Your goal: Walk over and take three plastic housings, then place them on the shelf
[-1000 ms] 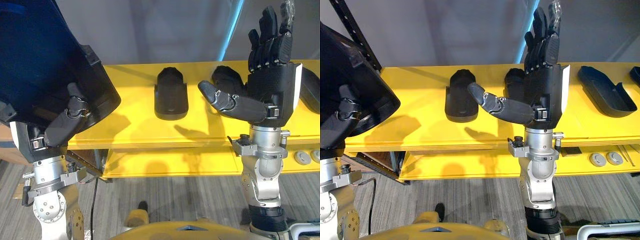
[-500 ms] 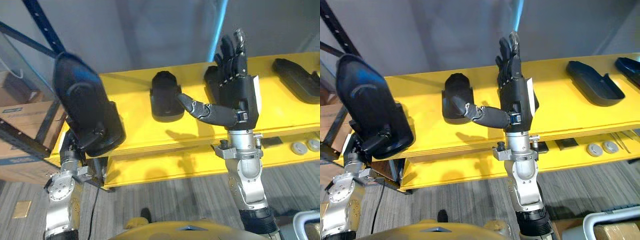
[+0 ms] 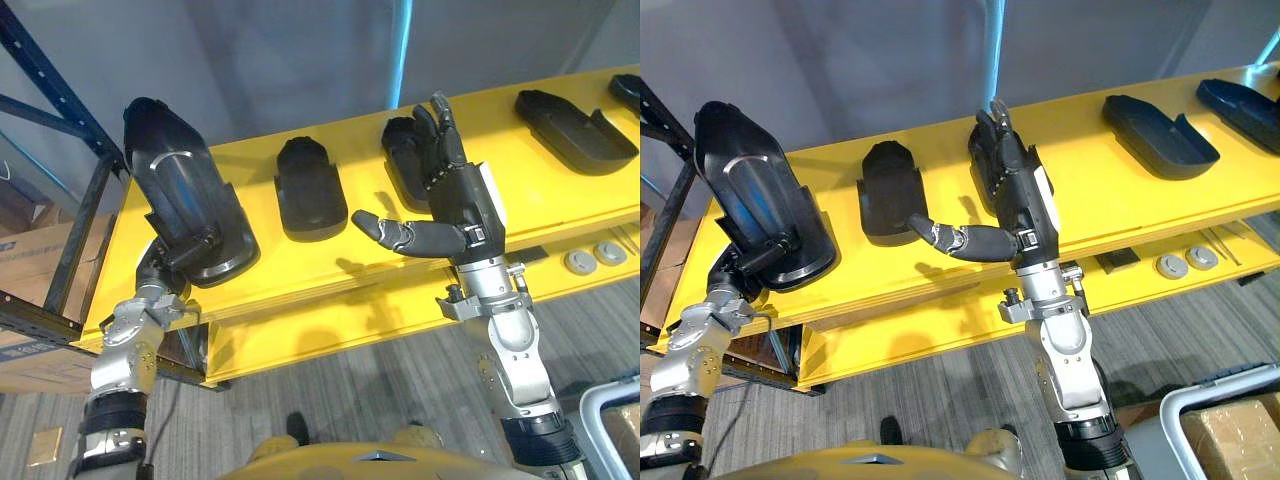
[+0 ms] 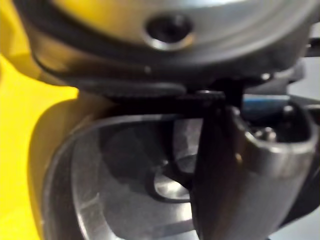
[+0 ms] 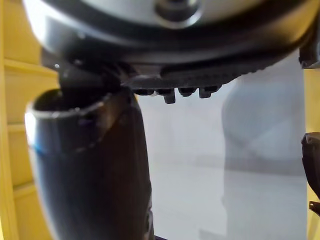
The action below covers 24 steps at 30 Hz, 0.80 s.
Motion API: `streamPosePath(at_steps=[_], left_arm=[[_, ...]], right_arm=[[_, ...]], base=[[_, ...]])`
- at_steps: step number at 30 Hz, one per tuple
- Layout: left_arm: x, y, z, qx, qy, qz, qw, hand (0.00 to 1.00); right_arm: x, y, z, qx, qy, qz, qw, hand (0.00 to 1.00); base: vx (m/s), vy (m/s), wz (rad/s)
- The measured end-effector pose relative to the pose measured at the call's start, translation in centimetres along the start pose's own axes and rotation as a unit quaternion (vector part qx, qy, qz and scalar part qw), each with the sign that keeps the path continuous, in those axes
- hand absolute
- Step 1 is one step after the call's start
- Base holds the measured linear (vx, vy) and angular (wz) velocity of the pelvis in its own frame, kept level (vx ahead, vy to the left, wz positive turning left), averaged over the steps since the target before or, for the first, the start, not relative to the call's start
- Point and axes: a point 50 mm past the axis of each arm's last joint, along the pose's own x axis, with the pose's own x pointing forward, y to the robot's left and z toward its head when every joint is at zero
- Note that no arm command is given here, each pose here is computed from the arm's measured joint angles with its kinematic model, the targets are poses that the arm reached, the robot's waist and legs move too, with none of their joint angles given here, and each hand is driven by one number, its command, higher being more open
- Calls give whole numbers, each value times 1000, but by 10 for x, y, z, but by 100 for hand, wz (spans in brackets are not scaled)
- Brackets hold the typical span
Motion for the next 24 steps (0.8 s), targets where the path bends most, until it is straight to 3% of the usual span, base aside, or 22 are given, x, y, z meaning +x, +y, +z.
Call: streamPosePath(at_steps=[9,16,24], left_arm=[[13,23,3,12,62,13,998,0],[23,16,5,25,83,3,996,0],[24,13,2,27,95,-7,995,0]], right_arm=[[20,13,10,18,-36,87,995,100],[31,41,13,53,-53,167,983,100],[38,58,11,72,-40,198,977,100]], base=[[-36,7,-7],[-37,5,17],[-26,-17,23]])
